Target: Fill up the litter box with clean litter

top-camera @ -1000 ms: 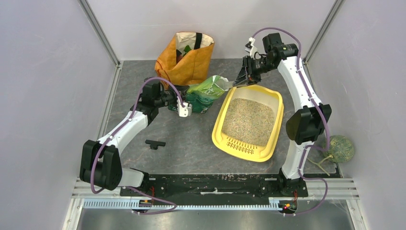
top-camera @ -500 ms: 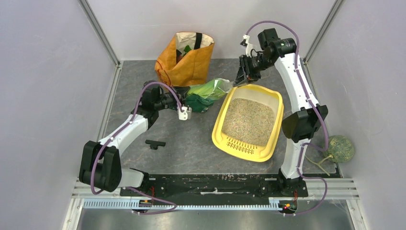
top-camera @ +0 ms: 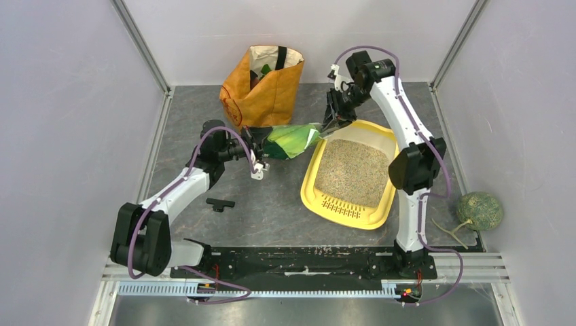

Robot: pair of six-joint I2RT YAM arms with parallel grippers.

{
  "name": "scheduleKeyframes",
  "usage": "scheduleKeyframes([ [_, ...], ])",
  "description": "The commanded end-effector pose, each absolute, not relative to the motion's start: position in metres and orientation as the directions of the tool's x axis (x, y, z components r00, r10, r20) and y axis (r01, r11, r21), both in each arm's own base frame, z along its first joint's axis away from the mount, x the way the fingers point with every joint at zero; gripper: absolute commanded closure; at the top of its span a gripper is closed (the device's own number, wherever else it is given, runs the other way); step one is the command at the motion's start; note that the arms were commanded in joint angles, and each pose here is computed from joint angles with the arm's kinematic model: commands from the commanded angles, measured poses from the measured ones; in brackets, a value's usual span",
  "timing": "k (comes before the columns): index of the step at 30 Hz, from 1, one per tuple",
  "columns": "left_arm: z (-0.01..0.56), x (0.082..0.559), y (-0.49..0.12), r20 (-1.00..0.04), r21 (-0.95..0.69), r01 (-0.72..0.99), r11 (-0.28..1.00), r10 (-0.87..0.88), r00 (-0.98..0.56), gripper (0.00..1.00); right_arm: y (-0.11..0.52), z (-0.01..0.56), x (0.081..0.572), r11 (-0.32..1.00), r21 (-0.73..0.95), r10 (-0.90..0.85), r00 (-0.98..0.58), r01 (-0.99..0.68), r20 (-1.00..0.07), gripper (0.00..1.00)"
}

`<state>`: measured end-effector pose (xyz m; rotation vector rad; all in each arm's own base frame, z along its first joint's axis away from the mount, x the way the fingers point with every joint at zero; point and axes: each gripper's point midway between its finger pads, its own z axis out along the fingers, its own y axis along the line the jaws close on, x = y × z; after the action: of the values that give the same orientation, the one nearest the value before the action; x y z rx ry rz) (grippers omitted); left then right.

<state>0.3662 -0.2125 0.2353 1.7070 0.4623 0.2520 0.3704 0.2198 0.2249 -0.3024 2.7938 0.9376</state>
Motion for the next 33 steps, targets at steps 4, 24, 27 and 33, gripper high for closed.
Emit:
scheduleKeyframes([
  [4,0.32,0.339,-0.223,0.228,0.974,-0.212,-0.082,0.335,0.914,0.98,0.22,0.201,0.391,0.827,0.537,-0.073,-0.979,-0.165,-0.189,1.0],
  [24,0.309,0.35,-0.229,0.202,0.979,-0.179,-0.098,0.347,0.916,0.98,0.293,0.189,0.379,0.588,0.772,-0.215,-0.967,-0.24,-0.136,1.0],
  [27,0.309,0.353,-0.23,0.202,0.979,-0.177,-0.102,0.345,0.917,0.98,0.304,0.198,0.373,0.493,0.831,-0.237,-0.959,-0.257,-0.156,1.0],
  [33,0.311,0.357,-0.23,0.208,0.978,-0.181,-0.109,0.347,0.915,0.98,0.316,0.234,0.362,0.311,0.901,-0.246,-0.941,-0.302,-0.23,1.0],
])
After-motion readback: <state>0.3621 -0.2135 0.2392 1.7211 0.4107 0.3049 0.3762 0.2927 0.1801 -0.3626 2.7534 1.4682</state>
